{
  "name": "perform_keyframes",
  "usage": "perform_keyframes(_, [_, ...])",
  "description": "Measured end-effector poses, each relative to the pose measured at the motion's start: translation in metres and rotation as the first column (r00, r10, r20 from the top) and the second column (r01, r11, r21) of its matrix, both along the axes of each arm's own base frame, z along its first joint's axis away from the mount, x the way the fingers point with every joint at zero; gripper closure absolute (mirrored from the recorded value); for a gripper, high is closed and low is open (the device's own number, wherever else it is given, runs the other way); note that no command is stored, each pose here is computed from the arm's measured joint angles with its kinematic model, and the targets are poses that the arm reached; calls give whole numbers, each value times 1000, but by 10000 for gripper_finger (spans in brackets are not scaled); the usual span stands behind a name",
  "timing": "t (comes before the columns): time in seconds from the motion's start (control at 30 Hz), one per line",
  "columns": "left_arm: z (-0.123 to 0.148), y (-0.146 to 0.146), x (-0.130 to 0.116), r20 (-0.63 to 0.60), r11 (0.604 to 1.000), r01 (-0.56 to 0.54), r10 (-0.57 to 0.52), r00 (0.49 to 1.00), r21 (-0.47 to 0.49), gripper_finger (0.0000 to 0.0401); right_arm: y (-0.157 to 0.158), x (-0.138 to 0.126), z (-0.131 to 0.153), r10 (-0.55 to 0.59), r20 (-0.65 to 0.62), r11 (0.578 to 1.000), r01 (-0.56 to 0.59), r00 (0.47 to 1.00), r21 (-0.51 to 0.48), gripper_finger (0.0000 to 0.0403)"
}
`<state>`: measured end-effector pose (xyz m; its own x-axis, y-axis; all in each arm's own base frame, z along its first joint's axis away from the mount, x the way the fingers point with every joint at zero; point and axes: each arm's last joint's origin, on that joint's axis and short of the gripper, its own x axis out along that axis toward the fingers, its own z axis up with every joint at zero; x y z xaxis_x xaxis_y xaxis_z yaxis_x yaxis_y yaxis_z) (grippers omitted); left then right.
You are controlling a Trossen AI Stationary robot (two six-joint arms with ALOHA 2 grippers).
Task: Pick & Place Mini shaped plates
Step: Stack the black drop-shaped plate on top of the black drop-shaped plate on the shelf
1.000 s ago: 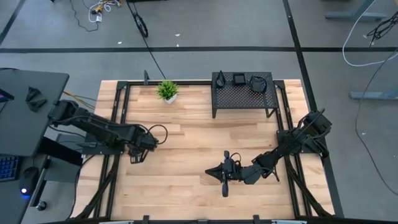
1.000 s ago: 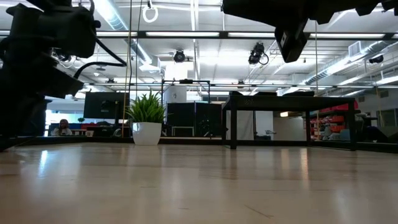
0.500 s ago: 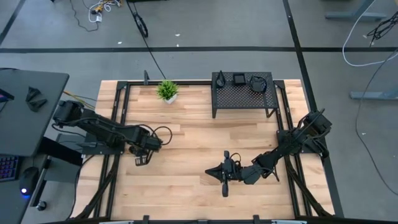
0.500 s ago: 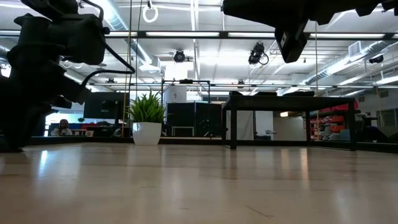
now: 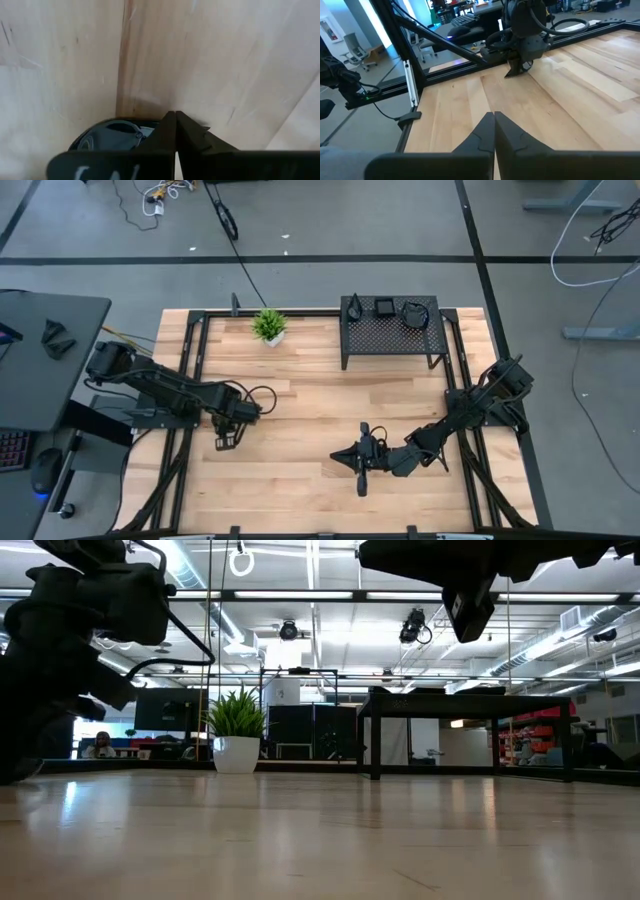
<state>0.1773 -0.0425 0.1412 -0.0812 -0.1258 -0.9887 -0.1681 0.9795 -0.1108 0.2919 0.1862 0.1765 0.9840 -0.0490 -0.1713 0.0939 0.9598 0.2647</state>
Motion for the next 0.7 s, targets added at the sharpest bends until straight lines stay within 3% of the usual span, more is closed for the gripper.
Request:
perform_keyframes(0.3, [28, -3, 19, 70, 999, 30, -32, 997, 38, 397, 0, 0, 0, -1, 0, 1000, 1, 1000, 0, 399])
perform_keyframes(0.47, [52, -3, 24, 46, 987, 141, -144, 988, 72, 397, 0, 0, 0, -1, 0, 1000, 1, 1000, 0, 399])
perform_keyframes(0.6, [64, -2, 25, 9, 947, 299, -302, 953, 115, 375, -1, 0, 0, -2, 0, 1000, 2, 1000, 0, 399])
perform_keyframes(0.7, [59, -1, 27, -68, 877, 467, -462, 884, 110, 334, -1, 1, 0, -4, 0, 1000, 4, 1000, 0, 399])
